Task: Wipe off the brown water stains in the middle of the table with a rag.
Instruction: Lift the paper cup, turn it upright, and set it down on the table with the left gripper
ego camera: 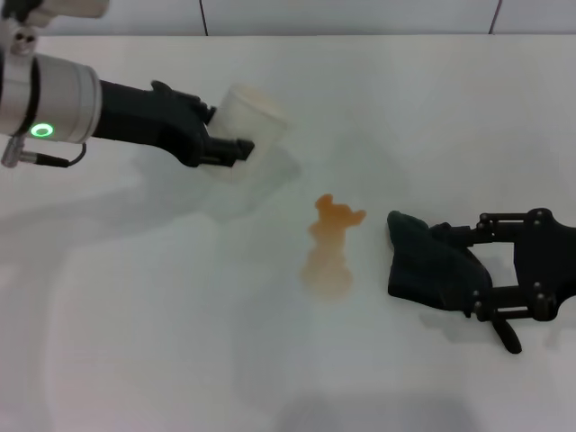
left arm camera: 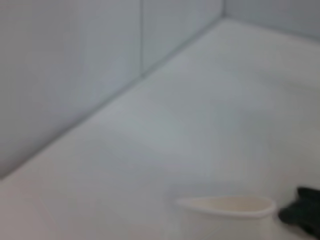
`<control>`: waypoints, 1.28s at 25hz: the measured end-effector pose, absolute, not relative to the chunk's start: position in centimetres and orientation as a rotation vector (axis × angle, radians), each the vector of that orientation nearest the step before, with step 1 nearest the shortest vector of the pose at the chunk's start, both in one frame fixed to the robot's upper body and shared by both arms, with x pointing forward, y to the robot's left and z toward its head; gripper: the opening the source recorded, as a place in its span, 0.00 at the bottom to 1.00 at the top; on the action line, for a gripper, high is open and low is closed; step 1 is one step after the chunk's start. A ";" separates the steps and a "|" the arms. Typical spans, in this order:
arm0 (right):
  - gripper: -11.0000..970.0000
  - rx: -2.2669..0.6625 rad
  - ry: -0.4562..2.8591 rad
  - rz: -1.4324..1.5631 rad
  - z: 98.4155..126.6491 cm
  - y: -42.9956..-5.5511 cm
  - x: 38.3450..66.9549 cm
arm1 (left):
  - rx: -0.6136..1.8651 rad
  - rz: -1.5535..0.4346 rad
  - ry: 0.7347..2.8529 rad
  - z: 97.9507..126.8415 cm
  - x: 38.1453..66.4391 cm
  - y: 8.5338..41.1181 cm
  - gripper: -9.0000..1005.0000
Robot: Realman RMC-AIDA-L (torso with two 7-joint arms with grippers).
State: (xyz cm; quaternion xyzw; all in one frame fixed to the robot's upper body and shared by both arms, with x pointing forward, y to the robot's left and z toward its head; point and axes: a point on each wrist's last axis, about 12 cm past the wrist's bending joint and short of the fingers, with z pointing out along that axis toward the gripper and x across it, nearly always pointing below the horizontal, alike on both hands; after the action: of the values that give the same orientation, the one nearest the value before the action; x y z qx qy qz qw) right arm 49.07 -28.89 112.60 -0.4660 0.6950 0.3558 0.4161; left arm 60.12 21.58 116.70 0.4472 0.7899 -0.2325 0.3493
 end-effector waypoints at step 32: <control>0.75 -1.173 1.732 0.873 112.4 -28.2 50.1 | 0.954 -0.531 1.690 105.7 54.9 26.1 0.58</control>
State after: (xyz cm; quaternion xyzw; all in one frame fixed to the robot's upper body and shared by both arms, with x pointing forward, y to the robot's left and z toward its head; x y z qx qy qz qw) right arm 50.15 -28.22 112.40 -0.4688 0.6921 0.3488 0.4237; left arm 54.94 26.14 105.65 0.4006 0.7094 -0.2231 0.5353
